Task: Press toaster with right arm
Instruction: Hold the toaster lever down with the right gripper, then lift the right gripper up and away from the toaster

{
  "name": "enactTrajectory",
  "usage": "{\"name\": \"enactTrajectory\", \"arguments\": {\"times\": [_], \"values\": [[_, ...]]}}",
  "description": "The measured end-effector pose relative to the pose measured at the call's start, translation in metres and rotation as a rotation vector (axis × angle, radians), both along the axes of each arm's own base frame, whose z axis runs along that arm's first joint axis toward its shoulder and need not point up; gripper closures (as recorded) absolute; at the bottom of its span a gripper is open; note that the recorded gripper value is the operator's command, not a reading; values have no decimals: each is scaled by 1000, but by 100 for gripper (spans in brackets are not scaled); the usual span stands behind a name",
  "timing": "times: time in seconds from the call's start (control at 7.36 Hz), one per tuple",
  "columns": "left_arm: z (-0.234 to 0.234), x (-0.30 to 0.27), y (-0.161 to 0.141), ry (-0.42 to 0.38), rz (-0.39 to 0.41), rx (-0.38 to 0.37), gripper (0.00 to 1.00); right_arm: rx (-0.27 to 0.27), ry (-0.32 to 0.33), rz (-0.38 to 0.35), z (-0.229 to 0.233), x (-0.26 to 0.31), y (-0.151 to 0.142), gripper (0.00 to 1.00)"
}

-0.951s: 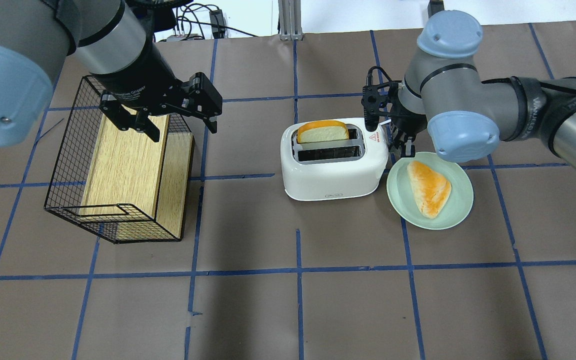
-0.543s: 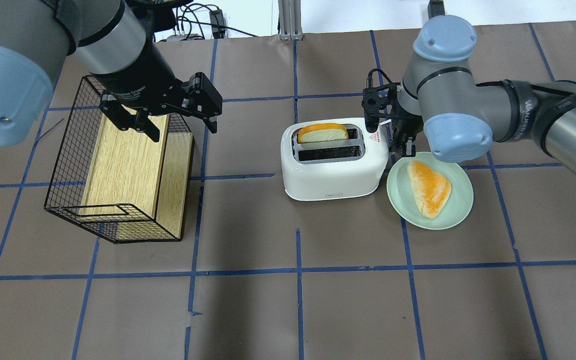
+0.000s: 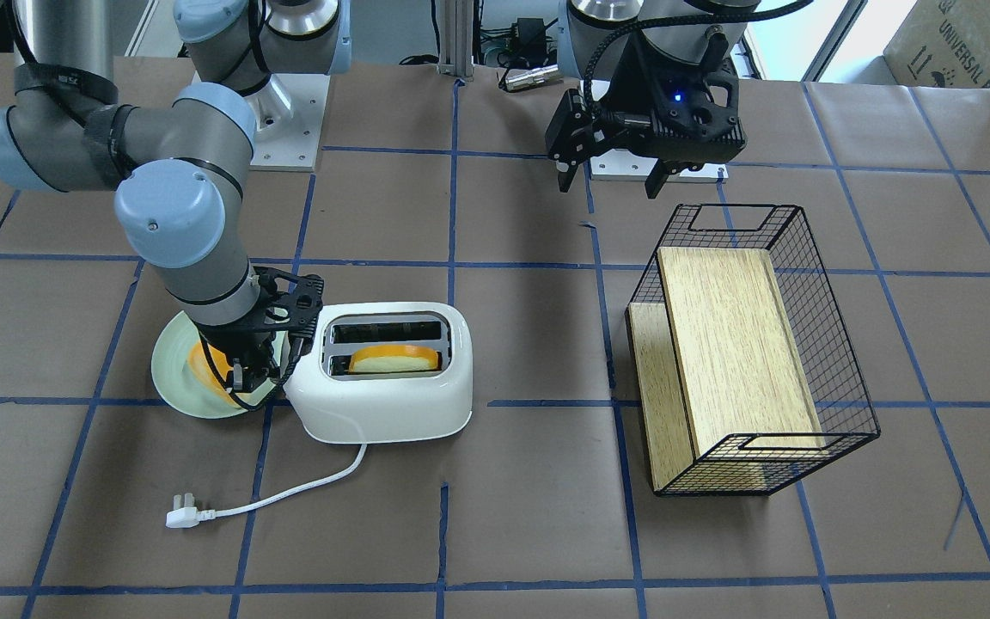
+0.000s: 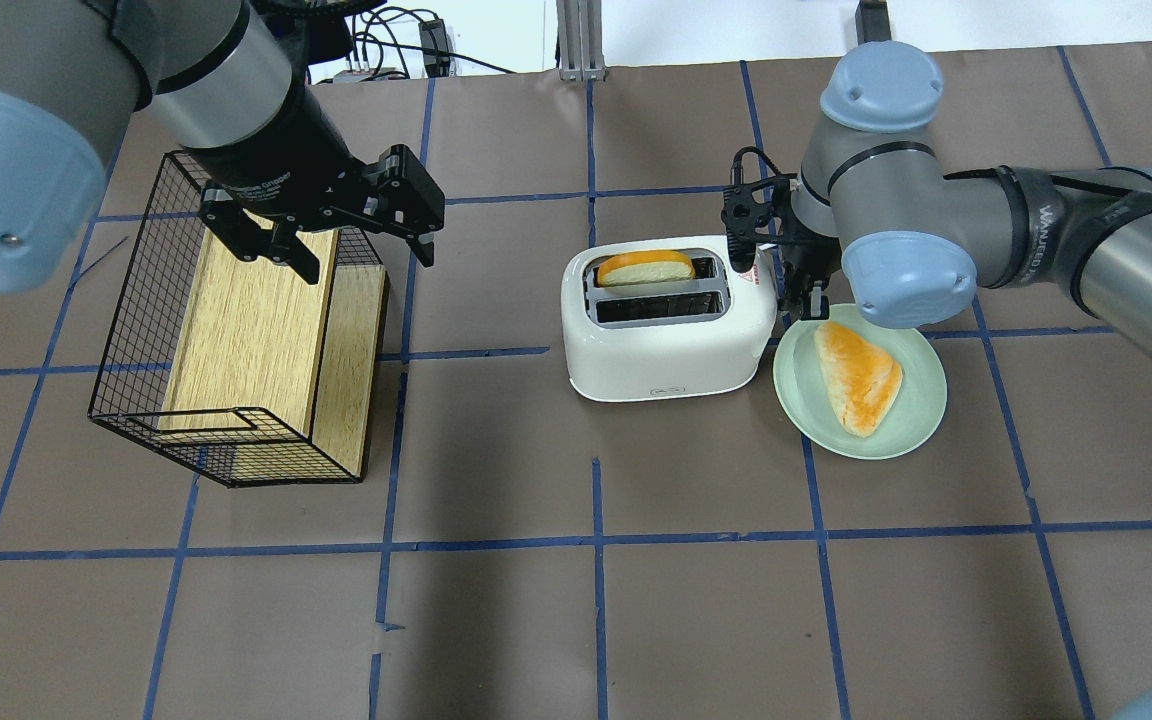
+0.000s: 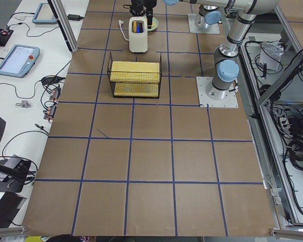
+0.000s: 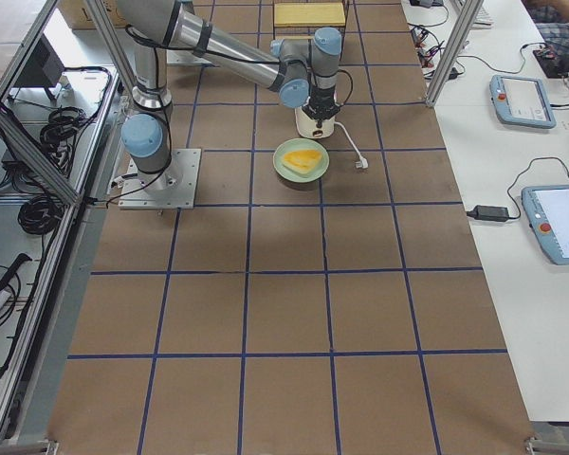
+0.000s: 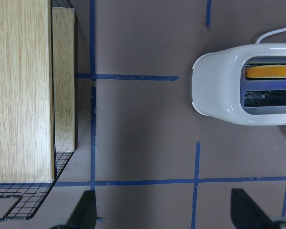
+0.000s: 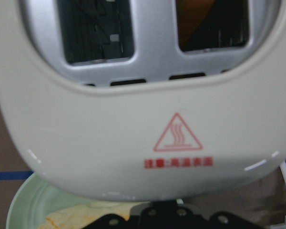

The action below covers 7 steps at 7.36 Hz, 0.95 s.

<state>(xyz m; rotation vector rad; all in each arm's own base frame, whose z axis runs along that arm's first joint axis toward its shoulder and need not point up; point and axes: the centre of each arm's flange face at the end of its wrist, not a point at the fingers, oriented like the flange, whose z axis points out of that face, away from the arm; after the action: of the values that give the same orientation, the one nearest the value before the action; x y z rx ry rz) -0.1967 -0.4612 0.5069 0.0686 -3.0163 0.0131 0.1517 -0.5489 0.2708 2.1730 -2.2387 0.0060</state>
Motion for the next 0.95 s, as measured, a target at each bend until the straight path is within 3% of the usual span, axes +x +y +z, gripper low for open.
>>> {"name": "enactTrajectory", "arguments": {"times": [0.95], "values": [[0, 0, 0, 0, 0, 0, 0, -2, 0, 1, -3, 1, -1, 91]]}}
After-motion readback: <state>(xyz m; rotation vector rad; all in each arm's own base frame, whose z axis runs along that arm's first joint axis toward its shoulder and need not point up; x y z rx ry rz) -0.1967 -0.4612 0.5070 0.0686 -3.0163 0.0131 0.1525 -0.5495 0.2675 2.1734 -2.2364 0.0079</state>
